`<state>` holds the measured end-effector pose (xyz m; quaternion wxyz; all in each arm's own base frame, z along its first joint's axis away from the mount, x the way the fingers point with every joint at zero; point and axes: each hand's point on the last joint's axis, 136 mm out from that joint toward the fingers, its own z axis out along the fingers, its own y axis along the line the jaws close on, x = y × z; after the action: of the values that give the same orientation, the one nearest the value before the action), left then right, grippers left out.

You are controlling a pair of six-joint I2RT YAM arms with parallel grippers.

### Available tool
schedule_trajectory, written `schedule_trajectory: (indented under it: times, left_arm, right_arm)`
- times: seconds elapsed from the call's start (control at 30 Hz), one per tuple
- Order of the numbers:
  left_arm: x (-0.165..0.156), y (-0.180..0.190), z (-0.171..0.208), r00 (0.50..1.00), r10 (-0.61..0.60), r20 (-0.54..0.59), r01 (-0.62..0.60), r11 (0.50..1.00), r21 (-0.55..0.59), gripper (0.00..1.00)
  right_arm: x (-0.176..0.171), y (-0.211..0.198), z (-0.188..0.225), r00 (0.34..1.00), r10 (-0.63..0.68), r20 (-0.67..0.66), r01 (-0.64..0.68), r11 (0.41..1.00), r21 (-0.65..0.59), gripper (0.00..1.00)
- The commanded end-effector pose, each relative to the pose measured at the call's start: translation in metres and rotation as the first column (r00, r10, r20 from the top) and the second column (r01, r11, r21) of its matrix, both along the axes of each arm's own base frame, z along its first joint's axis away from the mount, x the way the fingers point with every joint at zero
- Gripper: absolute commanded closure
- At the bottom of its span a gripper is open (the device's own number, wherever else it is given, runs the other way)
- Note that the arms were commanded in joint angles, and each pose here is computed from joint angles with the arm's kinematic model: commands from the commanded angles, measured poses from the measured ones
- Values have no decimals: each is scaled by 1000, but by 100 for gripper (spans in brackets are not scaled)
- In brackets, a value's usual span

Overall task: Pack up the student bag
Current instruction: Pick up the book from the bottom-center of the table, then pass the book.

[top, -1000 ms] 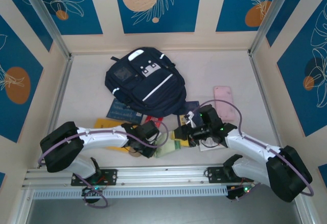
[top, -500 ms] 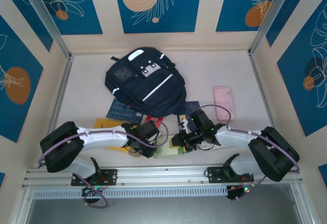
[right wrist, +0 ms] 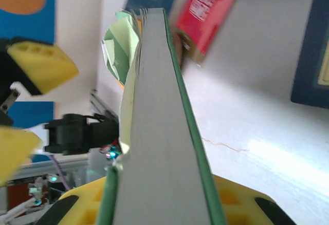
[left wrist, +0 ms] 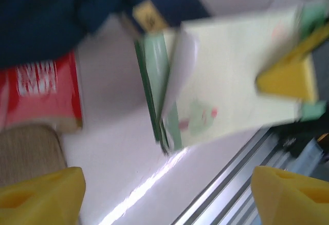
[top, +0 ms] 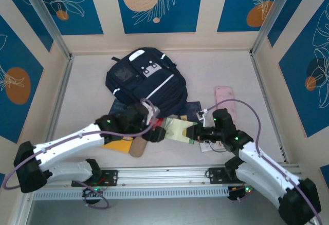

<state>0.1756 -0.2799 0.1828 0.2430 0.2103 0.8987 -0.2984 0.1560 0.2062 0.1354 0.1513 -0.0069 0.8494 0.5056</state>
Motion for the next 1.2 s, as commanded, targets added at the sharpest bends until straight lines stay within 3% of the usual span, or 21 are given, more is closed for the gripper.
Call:
schedule_trajectory:
  times: [0.0, 0.13, 0.37, 0.6, 0.77, 0.93, 1.03, 1.17]
  left_arm:
    - [4, -16, 10, 996, -23, -84, 13, 992, -126, 8]
    - [-4, -45, 30, 984, -144, -100, 113, 957, -267, 2]
    - [-19, -59, 36, 961, -261, -92, 210, 903, -374, 3]
    - [-24, -65, 33, 949, -299, -104, 227, 873, -432, 8]
    - [-23, -72, 45, 946, -307, -102, 210, 824, -526, 29]
    - [-21, -72, 56, 953, -293, -72, 198, 788, -583, 65]
    - [-20, -68, 65, 960, -275, -49, 190, 771, -608, 74]
    - [-18, -57, 75, 971, -239, -12, 180, 760, -625, 77]
  right_arm:
    - [-11, 3, 24, 997, 64, 39, -69, 988, 139, 100]
    - [-15, 2, 42, 994, 77, 75, -92, 970, 224, 100]
    - [-19, 2, 61, 990, 102, 101, -128, 944, 304, 100]
    - [-26, 4, 85, 976, 144, 165, -196, 911, 364, 100]
    - [-27, 4, 88, 975, 141, 172, -196, 908, 371, 100]
    - [-27, 4, 84, 977, 138, 162, -189, 911, 368, 100]
    - [-27, 3, 80, 978, 134, 157, -183, 914, 361, 100]
    - [-26, 2, 74, 981, 127, 145, -171, 918, 357, 100]
